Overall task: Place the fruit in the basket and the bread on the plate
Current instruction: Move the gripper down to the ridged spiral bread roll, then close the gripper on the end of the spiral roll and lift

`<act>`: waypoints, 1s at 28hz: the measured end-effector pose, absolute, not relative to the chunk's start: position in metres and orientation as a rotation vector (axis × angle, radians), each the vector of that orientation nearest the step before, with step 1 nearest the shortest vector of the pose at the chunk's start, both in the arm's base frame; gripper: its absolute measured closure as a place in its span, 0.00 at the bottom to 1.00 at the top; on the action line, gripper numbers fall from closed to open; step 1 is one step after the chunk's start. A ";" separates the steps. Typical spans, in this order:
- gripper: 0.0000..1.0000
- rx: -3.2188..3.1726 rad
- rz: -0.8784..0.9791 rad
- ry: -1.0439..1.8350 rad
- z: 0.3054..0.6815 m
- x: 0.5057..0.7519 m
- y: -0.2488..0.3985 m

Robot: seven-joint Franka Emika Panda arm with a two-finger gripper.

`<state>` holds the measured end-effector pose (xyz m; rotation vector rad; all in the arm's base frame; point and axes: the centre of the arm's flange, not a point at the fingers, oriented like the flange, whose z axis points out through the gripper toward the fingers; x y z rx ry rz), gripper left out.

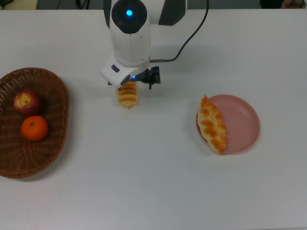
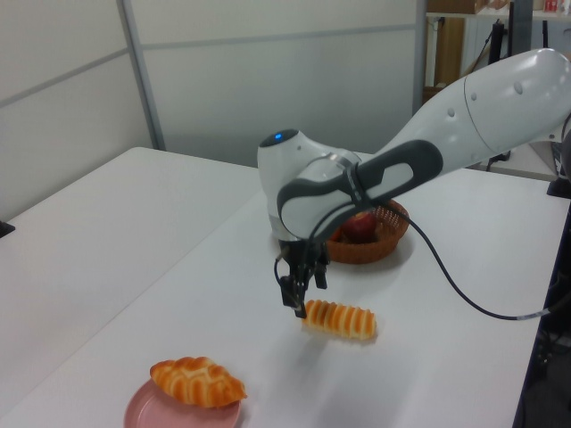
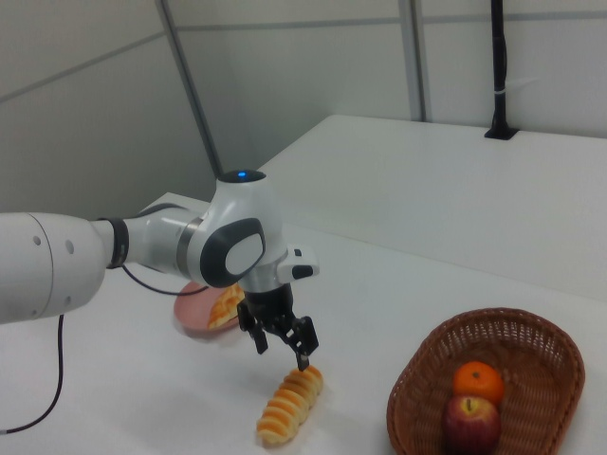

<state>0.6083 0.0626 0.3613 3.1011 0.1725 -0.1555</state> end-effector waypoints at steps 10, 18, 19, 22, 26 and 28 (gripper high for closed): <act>0.00 2.997 -0.153 0.243 0.319 0.598 0.046; 0.25 2.993 -0.146 0.200 0.306 0.594 0.046; 0.28 2.993 -0.144 0.190 0.306 0.594 0.046; 0.43 2.995 -0.134 0.141 0.308 0.595 0.046; 0.55 2.998 -0.100 0.086 0.319 0.598 0.047; 0.61 3.001 -0.072 0.063 0.328 0.601 0.047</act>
